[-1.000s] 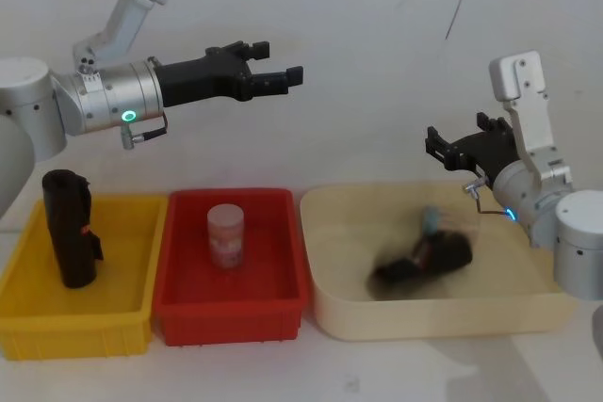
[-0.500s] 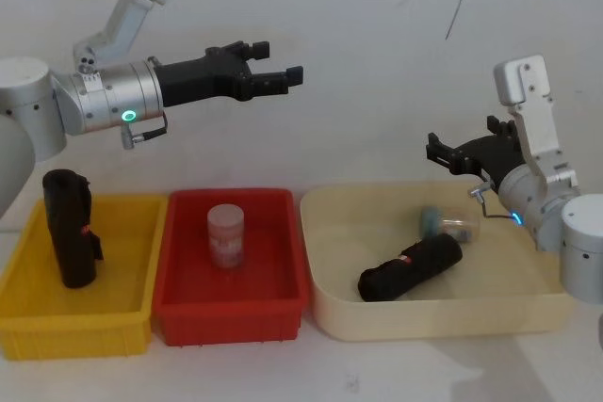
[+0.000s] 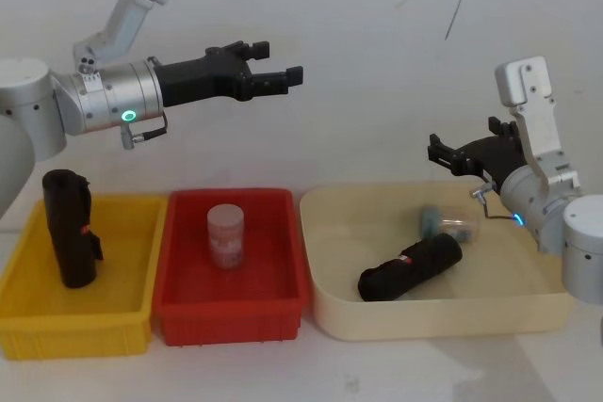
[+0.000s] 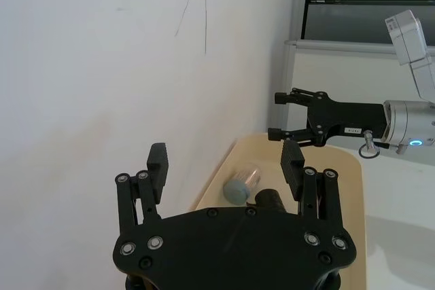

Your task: Pick up the garbage bag with the one hand and transfer it to the other hand.

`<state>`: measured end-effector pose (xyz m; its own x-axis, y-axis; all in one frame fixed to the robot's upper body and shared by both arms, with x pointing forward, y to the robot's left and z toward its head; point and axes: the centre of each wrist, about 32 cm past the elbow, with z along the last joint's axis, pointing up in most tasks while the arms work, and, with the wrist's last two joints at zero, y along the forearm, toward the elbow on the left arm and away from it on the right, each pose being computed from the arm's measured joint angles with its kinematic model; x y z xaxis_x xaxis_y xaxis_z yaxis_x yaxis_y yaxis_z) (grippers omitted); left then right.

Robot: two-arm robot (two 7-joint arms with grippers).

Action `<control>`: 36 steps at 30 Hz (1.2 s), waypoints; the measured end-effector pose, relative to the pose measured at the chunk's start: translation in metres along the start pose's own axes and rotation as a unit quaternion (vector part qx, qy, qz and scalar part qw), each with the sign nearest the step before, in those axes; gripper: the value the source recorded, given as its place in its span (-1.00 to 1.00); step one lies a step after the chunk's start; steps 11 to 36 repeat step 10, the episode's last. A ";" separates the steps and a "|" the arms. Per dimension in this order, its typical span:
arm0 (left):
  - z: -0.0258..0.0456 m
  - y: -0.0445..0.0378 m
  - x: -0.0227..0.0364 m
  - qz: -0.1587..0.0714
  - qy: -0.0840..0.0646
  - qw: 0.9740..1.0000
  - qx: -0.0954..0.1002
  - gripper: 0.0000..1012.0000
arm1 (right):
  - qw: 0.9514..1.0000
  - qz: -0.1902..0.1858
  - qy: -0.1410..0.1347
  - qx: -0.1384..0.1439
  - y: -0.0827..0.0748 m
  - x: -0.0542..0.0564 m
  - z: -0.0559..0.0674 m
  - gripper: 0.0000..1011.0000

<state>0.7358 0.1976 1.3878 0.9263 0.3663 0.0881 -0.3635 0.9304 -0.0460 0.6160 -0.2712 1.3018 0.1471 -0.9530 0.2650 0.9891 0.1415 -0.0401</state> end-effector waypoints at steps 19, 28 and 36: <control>0.0000 0.0000 0.0000 0.000 0.000 1.000 0.000 0.98 | 1.000 0.000 0.000 -0.001 0.000 0.000 0.000 0.98; 0.0000 0.0000 0.0000 0.000 0.000 1.000 0.000 0.98 | 1.000 0.000 0.000 -0.001 0.000 0.000 0.000 0.98; 0.0000 0.0000 0.0000 0.000 0.000 1.000 0.000 0.98 | 1.000 0.000 0.000 -0.001 0.000 0.000 0.000 0.98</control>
